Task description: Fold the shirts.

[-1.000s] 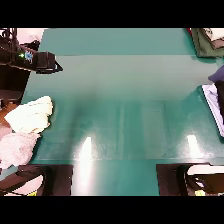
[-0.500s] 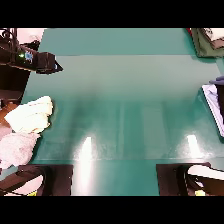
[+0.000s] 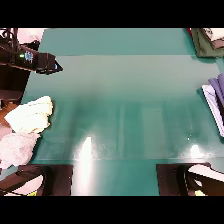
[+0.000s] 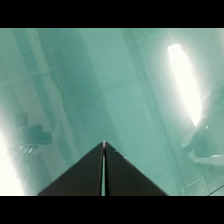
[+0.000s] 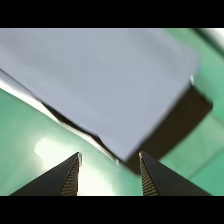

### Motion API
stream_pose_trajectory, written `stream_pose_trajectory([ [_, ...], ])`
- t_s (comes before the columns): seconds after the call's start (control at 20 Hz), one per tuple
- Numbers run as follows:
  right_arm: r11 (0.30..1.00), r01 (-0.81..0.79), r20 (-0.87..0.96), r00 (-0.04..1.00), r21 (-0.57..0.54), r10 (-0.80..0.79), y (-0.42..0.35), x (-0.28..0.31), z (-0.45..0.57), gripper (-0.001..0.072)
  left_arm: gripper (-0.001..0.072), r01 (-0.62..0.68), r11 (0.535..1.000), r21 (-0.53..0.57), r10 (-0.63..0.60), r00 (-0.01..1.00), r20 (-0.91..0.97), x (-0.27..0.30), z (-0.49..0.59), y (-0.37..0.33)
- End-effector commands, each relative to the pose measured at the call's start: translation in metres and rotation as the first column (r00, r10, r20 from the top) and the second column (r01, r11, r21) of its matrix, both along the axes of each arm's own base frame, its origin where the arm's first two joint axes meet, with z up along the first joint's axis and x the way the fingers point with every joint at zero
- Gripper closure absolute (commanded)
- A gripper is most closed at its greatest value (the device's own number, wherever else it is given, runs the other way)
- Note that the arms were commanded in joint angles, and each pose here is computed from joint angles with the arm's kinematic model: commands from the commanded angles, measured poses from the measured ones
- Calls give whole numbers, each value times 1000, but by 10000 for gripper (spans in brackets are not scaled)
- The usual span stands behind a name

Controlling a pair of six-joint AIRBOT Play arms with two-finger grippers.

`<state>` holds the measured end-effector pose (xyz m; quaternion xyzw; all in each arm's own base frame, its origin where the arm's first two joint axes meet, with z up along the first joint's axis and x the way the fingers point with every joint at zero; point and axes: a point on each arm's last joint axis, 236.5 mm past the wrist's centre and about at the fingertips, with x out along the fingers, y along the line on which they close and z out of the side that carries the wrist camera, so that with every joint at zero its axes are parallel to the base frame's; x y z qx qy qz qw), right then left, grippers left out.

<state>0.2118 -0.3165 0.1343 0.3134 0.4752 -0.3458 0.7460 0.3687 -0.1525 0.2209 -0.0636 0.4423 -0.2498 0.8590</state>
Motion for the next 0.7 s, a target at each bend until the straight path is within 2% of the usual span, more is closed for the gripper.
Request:
stream_pose_trajectory([
  [0.0,994,89,20,996,63,-91,12,-17,1,273,677,2,1000,2,-2,1000,8,1,1,0],
  [0.2,996,-55,374,927,72,24,52,64,59,274,677,-3,1000,-4,3,1000,5,1,1,0],
  [0.35,972,-230,524,835,52,170,114,114,100,282,678,-5,1000,-6,5,1000,10,2,2,0],
  [0.4,955,-295,545,807,38,228,139,127,108,363,677,-5,1000,-6,5,1000,10,2,2,0],
  [0.45,932,-362,556,780,25,288,165,138,114,608,677,-5,1000,-6,5,1000,10,2,2,0],
  [0.5,906,-423,561,751,4,349,190,146,119,693,677,-5,1000,-5,5,1000,10,2,2,0],
  [0.65,807,-589,583,641,-46,500,267,163,133,694,677,-5,1000,-6,5,1000,10,2,2,0],
])
